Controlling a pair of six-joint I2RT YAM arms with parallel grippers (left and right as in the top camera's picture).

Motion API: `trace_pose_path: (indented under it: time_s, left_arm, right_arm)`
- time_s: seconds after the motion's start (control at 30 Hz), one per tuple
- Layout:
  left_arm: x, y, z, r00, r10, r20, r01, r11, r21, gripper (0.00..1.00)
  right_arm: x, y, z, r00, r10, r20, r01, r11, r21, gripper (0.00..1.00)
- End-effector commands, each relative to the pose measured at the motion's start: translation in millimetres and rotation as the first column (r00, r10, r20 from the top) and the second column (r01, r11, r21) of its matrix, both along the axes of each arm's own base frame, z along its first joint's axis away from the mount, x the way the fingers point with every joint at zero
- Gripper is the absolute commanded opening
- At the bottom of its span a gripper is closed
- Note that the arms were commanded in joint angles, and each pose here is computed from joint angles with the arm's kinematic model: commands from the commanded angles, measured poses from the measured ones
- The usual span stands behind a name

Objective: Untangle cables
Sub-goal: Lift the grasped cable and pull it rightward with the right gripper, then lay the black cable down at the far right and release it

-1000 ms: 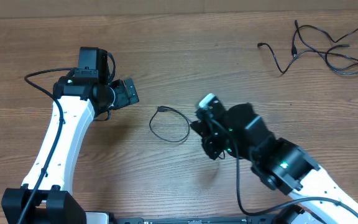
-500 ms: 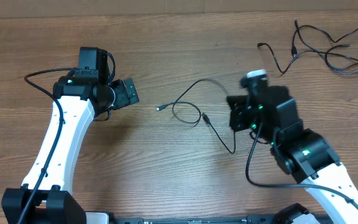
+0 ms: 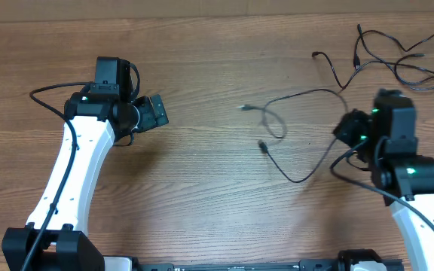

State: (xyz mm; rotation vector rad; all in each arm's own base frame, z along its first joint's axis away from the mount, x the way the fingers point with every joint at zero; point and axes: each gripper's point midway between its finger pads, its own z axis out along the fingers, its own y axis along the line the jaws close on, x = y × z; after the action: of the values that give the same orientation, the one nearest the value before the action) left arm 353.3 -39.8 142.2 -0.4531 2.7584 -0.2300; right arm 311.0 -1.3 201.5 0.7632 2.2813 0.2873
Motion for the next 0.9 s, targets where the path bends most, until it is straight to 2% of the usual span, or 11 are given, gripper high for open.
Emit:
trace_pose_path:
  time_s: [0.0, 0.23, 0.4, 0.6, 0.87]
  left_arm:
    - [4, 2, 4, 1.000, -0.009, 0.015, 0.009, 1.000, 0.010, 0.99]
    - [4, 2, 4, 1.000, -0.009, 0.014, 0.009, 1.000, 0.010, 1.00]
    - [4, 2, 4, 1.000, -0.009, 0.014, 0.009, 1.000, 0.010, 0.99]
    - [4, 2, 4, 1.000, -0.009, 0.014, 0.009, 1.000, 0.010, 0.99]
    - [4, 2, 4, 1.000, -0.009, 0.014, 0.009, 1.000, 0.010, 1.00]
  right_arm:
    - [0, -30, 19, 0.992, -0.119, 0.047, 0.119, 0.993, 0.009, 0.04]
    - [-12, -90, 15, 0.949, -0.312, 0.035, 0.312, 0.950, 0.002, 0.04]
    - [-28, -139, 2, 0.882, -0.472, -0.009, 0.471, 0.881, -0.056, 0.04]
    - [-31, -172, -30, 0.827, -0.552, -0.106, 0.547, 0.834, -0.076, 0.04]
    - [-24, -207, -56, 0.778, -0.615, -0.129, 0.611, 0.788, -0.078, 0.04]
